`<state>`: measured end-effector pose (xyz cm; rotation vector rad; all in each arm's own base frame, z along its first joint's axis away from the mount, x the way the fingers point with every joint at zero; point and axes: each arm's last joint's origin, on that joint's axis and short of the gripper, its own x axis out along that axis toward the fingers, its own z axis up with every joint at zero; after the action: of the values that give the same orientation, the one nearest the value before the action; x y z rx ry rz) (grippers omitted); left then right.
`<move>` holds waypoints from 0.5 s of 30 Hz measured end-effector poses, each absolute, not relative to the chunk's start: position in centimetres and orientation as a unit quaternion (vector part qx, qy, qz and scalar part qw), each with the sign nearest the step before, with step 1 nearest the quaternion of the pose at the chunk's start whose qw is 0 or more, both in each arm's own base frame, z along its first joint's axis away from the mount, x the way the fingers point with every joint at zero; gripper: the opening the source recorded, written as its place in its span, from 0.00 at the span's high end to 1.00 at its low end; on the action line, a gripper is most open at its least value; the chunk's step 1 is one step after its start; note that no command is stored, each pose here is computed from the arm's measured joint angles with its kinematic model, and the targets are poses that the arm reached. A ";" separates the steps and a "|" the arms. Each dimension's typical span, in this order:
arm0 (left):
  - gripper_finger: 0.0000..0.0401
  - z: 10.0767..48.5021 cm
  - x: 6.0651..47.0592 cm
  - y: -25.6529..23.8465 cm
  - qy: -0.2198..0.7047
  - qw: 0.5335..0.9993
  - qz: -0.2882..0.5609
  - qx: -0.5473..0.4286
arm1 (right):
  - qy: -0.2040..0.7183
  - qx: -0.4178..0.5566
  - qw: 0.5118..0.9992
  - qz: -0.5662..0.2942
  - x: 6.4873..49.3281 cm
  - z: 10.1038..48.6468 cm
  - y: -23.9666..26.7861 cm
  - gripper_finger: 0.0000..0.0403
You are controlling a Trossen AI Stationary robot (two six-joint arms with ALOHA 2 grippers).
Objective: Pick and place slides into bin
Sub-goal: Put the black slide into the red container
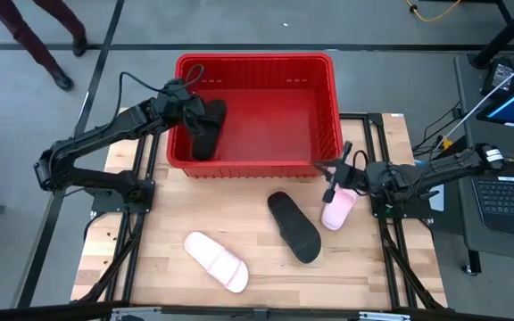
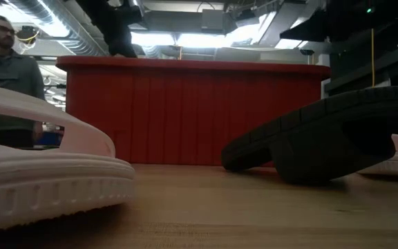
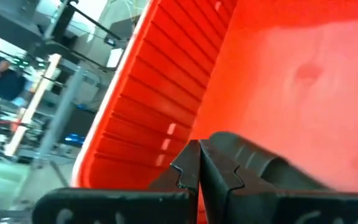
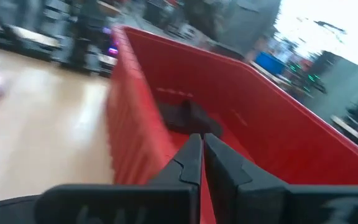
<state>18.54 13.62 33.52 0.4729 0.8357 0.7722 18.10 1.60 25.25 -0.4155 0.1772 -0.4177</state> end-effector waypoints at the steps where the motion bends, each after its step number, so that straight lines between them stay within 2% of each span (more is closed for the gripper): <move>1: 1.00 33.5 18.6 13.6 0.387 0.822 0.361 0.213 | 0.088 -0.199 0.952 -0.216 18.1 25.2 1.3 0.95; 7: 1.00 33.4 18.7 13.4 0.354 0.853 0.354 0.146 | 0.066 -0.167 0.950 -0.256 18.2 25.7 0.0 0.95; 11: 1.00 33.4 18.8 13.4 0.353 0.860 0.335 0.150 | 0.029 -0.155 0.950 -0.270 18.2 26.5 -0.3 0.95; 15: 1.00 33.5 18.8 13.4 0.349 0.859 0.339 0.157 | 0.026 -0.187 0.944 -0.271 18.2 26.8 -0.2 0.97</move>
<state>18.84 13.42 33.53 0.3301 0.7335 0.7125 18.19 -0.24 26.76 -0.3812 0.0529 -0.5516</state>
